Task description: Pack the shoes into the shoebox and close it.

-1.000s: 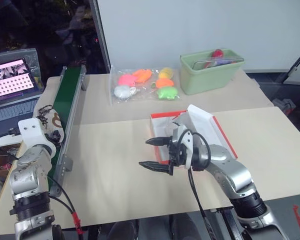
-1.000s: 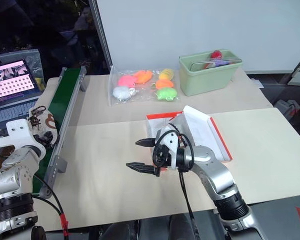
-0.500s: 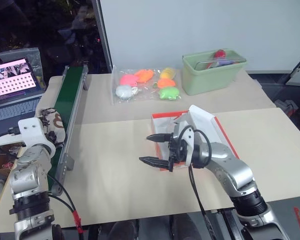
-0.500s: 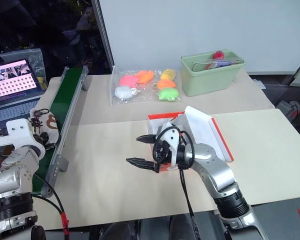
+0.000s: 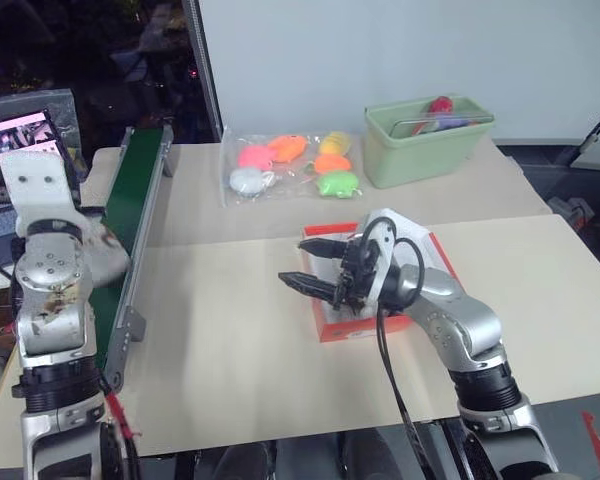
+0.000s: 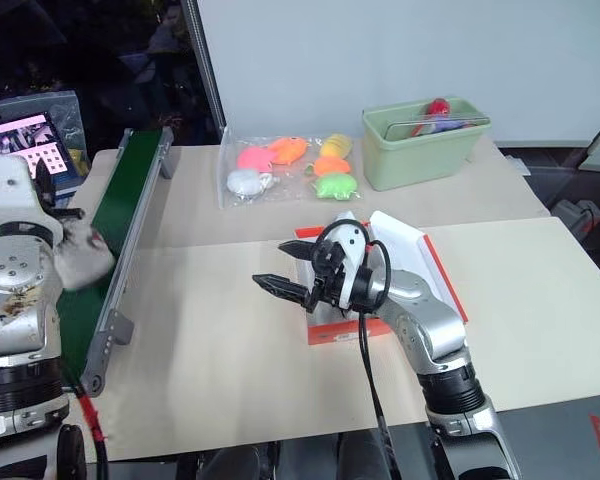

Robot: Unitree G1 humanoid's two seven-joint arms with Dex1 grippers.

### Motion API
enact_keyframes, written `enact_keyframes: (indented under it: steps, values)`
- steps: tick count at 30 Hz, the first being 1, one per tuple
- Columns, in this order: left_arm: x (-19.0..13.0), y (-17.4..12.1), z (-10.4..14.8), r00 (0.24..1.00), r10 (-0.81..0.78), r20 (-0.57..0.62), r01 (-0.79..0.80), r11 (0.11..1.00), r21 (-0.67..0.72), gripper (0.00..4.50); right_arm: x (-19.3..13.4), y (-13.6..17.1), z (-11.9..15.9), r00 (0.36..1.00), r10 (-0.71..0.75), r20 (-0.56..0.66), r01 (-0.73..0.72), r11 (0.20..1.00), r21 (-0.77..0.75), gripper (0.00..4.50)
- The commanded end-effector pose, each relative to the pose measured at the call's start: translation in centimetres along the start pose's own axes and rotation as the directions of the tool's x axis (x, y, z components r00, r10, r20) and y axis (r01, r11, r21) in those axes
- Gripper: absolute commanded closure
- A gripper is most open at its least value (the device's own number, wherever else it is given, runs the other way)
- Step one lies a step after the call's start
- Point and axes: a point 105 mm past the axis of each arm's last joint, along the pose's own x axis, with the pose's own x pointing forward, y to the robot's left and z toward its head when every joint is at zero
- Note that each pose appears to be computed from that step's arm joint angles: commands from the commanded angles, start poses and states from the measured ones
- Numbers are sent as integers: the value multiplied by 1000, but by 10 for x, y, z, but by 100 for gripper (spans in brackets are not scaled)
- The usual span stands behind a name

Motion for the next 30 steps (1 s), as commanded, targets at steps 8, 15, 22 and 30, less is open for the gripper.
enact_keyframes:
  steps: [8,15,22,30]
  values:
    - [-6,1,-11,998,-8,-64,7,1000,-23,319,-1,0,11,1000,-4,30,5,1000,-20,0]
    - [-12,4,-35,982,-13,-188,9,1000,-21,319,-3,-1,10,1000,0,21,0,1000,-20,0]
    - [-44,25,-15,948,170,-270,-217,964,-154,319,-11,-2,13,1000,13,-8,-13,999,-52,0]
    - [-123,14,-56,883,78,-464,-86,996,5,319,-14,0,13,998,46,-36,-48,997,-67,0]
